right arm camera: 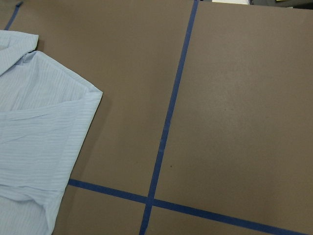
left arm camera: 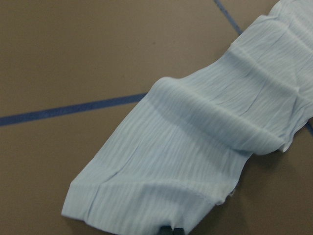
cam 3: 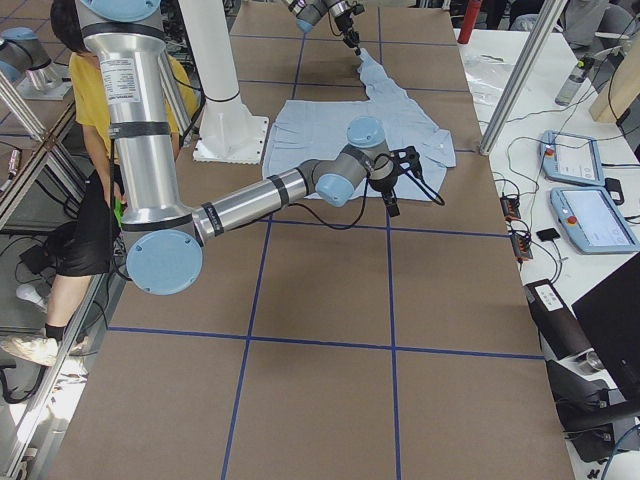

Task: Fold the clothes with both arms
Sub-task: 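Carry the sleeve with the left gripper across the chest toward the folded sleeve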

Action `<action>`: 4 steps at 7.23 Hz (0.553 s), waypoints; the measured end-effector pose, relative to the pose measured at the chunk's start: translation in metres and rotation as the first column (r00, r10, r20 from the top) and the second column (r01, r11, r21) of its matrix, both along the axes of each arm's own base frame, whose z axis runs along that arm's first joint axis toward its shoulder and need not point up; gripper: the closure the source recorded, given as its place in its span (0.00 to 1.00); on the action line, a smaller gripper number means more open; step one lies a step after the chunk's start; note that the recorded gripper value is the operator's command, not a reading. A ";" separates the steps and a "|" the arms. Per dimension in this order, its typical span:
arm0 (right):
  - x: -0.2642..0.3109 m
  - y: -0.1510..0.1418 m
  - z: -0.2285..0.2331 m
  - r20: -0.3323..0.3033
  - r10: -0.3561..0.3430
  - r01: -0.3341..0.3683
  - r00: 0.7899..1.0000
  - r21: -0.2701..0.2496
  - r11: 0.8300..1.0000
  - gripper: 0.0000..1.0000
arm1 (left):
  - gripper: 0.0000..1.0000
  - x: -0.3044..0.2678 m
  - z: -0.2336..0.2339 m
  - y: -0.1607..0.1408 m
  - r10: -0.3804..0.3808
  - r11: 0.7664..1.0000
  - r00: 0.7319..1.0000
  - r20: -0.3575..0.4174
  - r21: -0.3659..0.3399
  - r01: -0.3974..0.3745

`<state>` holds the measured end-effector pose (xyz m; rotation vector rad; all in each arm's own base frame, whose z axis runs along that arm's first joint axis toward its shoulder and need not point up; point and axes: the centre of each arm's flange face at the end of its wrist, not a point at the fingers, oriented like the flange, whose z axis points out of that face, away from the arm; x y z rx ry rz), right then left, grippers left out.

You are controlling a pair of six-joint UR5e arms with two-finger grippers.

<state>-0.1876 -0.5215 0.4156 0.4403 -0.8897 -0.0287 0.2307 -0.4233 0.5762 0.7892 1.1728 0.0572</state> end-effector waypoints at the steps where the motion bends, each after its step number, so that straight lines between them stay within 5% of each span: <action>1: 0.000 0.000 0.000 -0.001 0.001 -0.001 1.000 -0.001 1.000 0.00 | 1.00 0.023 -0.038 -0.024 0.007 1.000 0.998 -0.065 -0.013 -0.008; 4: -0.001 -0.001 0.001 -0.002 0.003 -0.003 1.000 -0.002 1.000 0.00 | 1.00 0.155 -0.205 -0.106 0.058 0.985 0.977 -0.206 -0.147 -0.089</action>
